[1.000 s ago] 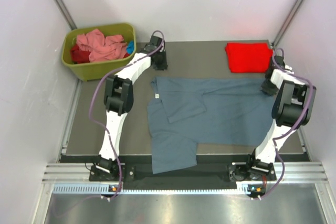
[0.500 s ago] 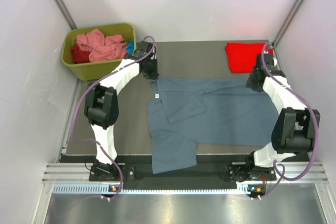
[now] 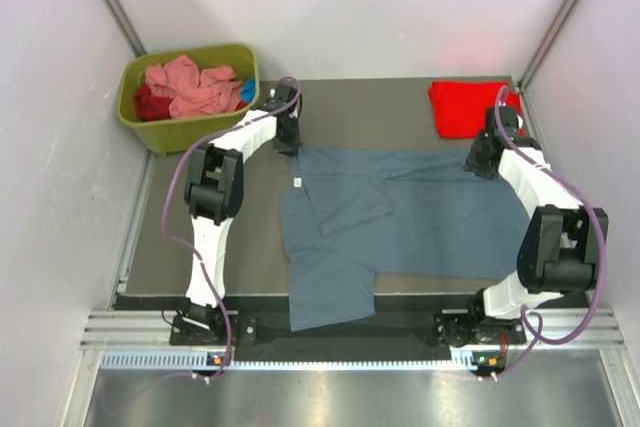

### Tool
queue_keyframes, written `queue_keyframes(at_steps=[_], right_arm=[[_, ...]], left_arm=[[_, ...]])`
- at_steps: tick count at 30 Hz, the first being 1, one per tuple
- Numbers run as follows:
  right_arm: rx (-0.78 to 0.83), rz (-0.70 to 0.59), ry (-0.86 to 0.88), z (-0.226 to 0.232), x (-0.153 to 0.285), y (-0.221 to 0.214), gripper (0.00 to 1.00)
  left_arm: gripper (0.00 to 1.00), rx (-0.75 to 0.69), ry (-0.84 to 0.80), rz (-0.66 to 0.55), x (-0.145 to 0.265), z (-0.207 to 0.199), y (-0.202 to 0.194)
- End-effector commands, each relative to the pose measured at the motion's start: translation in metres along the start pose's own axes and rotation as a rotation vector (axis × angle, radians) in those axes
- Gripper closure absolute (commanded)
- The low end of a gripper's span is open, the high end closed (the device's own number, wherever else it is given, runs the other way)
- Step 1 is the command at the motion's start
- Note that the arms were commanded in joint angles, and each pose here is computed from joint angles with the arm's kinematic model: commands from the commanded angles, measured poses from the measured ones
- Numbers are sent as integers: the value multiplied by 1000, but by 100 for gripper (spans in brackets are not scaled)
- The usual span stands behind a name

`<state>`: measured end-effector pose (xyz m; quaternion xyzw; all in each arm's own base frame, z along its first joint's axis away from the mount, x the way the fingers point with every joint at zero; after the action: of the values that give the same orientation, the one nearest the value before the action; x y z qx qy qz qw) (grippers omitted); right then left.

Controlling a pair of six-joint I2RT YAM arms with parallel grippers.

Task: Fold and stack the t-shirts
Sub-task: Fold the tshirt

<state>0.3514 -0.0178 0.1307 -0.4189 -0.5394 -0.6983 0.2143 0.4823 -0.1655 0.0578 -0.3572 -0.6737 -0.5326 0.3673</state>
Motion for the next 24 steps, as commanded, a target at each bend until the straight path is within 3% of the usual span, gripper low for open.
queue_keyframes(at_steps=[1, 17, 18, 21, 24], right_arm=[[-22, -105, 12, 4, 9, 27, 68], [-17, -111, -11, 2, -9, 31, 67], [-21, -112, -16, 1, -8, 32, 67], [-34, -117, -14, 1, 3, 35, 64], [-64, -106, 0, 0, 14, 31, 61]], left_arm=[[86, 9, 102, -36, -14, 18, 10], [84, -27, 59, -118, -25, 5, 51], [84, -36, 64, -87, -20, 5, 48], [80, -22, -37, -154, 29, -18, 79], [71, -12, -113, -177, 70, -32, 84]])
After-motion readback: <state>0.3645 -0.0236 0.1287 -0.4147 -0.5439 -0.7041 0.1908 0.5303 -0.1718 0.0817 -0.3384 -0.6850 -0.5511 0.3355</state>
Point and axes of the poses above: each gripper's point midway between its finger pads, its own x axis back along the fingers, its own z axis along the line the jaws close on, y = z × x, the point moved 3 cm from there along x, back along the fingers, and after that the axes turned 5 degrees about x, right-handed, at the moved point
